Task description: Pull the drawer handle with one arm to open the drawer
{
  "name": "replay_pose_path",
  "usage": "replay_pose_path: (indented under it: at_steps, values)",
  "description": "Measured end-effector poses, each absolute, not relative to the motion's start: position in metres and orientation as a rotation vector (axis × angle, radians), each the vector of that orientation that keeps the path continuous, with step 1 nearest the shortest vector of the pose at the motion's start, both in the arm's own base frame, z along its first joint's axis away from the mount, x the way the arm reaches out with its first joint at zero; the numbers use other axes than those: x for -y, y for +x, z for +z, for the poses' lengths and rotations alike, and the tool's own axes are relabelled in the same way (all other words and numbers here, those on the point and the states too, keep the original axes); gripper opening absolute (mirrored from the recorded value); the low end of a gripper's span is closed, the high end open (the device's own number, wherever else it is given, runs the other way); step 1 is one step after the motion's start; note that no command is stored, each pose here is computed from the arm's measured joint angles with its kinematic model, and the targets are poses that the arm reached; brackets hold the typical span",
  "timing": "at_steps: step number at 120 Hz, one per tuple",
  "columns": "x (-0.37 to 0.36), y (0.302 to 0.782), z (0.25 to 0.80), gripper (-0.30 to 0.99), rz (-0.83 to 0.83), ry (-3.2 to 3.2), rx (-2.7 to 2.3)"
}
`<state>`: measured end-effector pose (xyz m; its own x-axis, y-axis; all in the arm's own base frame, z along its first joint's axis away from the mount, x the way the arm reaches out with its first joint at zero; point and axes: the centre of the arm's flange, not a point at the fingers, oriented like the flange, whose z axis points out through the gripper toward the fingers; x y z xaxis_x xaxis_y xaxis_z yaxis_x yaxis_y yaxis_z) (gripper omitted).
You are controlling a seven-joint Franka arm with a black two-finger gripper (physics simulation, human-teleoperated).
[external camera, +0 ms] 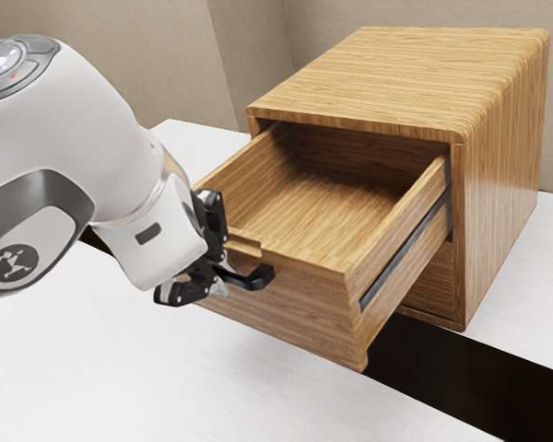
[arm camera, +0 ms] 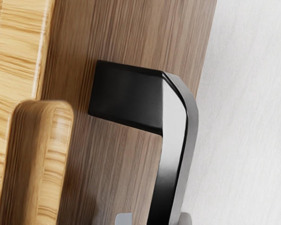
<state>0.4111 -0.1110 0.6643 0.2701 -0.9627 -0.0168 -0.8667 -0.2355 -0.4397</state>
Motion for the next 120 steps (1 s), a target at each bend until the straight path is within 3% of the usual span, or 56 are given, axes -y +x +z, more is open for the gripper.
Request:
replay_pose_path:
  at_steps: [25, 32, 56, 90, 110, 120]
  values:
    - [0.111, 0.410, 0.663, -0.09, -0.350, -2.199, -1.662]
    - [0.110, 0.409, 0.662, -0.03, -0.345, -2.204, -1.664]
    - [0.111, 0.408, 0.662, 0.00, -0.338, -2.213, -1.669]
    - [0.118, 0.405, 0.669, 0.20, -0.360, -2.216, -1.685]
    - [0.146, 0.399, 0.756, 0.26, -0.492, -2.148, -1.693]
    - [0.091, 0.464, 0.816, 0.37, -0.531, -2.328, -1.565]
